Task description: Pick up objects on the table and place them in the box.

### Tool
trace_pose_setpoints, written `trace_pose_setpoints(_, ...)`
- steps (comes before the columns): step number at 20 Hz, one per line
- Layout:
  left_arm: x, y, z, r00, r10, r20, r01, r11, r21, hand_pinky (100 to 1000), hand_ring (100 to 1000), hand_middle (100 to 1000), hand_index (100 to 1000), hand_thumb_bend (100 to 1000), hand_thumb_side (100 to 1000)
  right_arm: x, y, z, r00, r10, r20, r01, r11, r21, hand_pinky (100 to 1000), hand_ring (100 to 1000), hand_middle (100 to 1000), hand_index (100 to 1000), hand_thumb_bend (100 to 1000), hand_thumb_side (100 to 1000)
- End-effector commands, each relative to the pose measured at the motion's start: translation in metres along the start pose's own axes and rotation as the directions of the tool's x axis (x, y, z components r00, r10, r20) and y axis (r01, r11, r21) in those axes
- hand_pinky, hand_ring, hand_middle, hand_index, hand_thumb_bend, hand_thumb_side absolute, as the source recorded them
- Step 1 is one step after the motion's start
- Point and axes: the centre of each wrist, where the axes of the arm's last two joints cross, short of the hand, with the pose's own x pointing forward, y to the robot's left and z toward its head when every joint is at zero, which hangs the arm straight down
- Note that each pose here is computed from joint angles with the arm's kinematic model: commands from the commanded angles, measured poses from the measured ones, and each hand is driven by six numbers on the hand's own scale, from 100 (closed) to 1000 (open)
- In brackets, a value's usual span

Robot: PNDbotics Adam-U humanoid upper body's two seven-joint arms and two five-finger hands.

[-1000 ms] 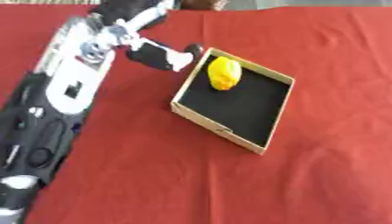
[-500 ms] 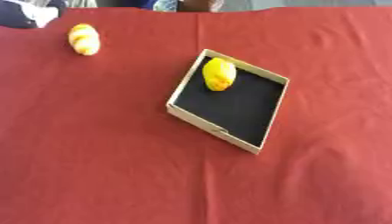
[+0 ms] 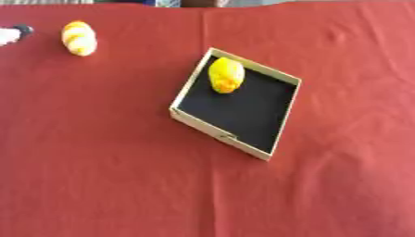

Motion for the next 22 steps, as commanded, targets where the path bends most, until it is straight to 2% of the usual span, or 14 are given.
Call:
trace_pose_setpoints(1,-0.017,0.020,0.004,0.996,-0.050,-0.070,0.050,0.999,-0.004,955,922,849,919,477,100,0.008,-0.003,-0.010,0.999,0.028,0.031,-0.030,0.999,0.038,925,899,775,831,100,555)
trace_pose_setpoints(5,-0.023,0.015,-0.003,0.995,-0.037,-0.093,0.032,0.998,-0.050,959,925,846,922,449,100,0.008,-0.002,-0.011,0.999,0.020,0.034,-0.022,0.998,0.051,926,900,775,830,100,555)
trace_pose_setpoints(13,-0.019,0.017,-0.014,0.996,-0.031,-0.087,0.022,0.995,-0.093,953,927,848,920,441,100,0.008,0.001,-0.016,0.999,0.002,0.041,-0.005,0.997,0.080,929,902,774,829,100,555)
trace_pose_setpoints(22,-0.024,0.018,-0.022,0.983,-0.047,-0.175,0.041,0.999,-0.035,943,928,849,919,456,100,0.008,0.006,-0.026,0.998,-0.033,0.063,0.025,0.993,0.116,932,904,772,826,100,558)
